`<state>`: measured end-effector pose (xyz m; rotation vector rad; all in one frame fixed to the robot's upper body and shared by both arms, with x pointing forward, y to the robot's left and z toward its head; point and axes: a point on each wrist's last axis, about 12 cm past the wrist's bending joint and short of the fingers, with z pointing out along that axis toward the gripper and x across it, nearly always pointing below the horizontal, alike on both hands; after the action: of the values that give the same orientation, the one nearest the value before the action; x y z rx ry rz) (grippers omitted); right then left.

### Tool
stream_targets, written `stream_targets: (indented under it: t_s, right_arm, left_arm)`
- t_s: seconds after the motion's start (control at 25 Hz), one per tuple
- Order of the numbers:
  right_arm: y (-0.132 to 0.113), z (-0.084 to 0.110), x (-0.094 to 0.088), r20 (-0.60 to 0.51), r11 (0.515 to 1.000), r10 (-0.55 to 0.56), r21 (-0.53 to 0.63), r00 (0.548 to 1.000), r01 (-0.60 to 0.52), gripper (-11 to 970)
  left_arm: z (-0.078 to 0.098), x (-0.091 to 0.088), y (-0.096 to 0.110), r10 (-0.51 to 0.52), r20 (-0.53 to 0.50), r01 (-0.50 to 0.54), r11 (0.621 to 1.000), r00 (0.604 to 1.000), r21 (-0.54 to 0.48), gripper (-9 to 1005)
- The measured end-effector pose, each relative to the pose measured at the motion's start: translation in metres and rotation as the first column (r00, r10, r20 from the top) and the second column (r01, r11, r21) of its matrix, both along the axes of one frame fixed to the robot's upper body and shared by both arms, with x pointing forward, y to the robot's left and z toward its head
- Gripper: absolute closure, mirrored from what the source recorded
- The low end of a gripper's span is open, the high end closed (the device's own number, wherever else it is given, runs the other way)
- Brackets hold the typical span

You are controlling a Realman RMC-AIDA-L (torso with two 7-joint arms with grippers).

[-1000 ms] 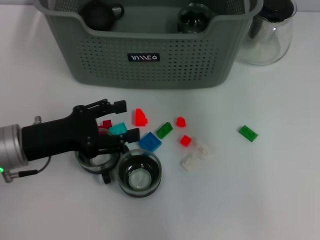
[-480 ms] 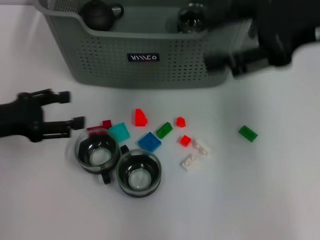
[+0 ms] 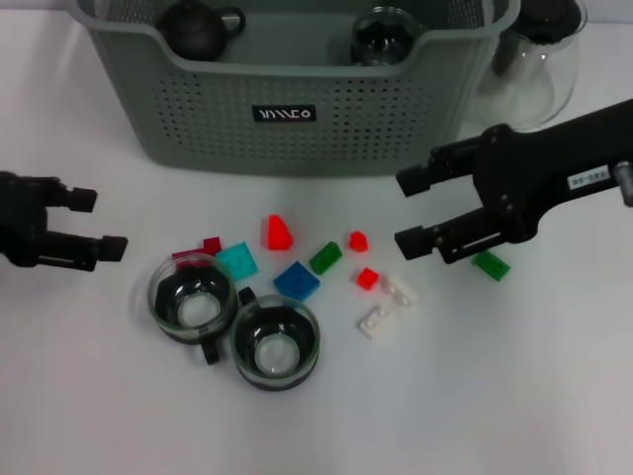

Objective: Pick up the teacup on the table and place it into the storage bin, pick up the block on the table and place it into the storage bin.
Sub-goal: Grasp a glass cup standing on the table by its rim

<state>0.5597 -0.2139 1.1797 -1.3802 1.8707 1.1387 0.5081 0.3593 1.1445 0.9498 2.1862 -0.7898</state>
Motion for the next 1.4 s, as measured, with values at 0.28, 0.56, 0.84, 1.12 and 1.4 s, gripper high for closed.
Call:
stream_targets:
  t_s: [0.28,0.56,0.84,1.12,1.4]
  right_arm:
    - [-0.011,-0.001,0.003,-0.031,0.999,-0.037,-0.030,0.999,0.036,123]
    - [-0.014,0.000,0.004,-0.030,0.998,-0.046,-0.040,0.999,0.044,126]
    - [-0.013,0.000,0.004,-0.022,0.999,-0.038,-0.040,0.999,0.037,129]
    - [-0.014,-0.002,0.003,-0.020,0.998,-0.047,-0.036,0.999,0.046,124]
    - [-0.015,-0.003,0.003,-0.022,0.998,-0.052,-0.035,0.998,0.052,131]
  left_arm:
    - [0.037,0.012,-0.041,-0.050,-0.128,0.063,0.994,0.990,0.095,123]
    - [0.032,0.030,-0.087,0.005,-0.268,0.078,0.952,0.963,0.296,123]
    - [0.024,0.040,-0.108,0.073,-0.253,0.047,0.897,0.965,0.439,123]
    - [0.016,0.045,-0.115,0.109,-0.229,0.017,0.874,0.967,0.486,128]
    - [0.002,0.046,-0.123,0.117,-0.252,0.023,0.870,0.961,0.493,144]
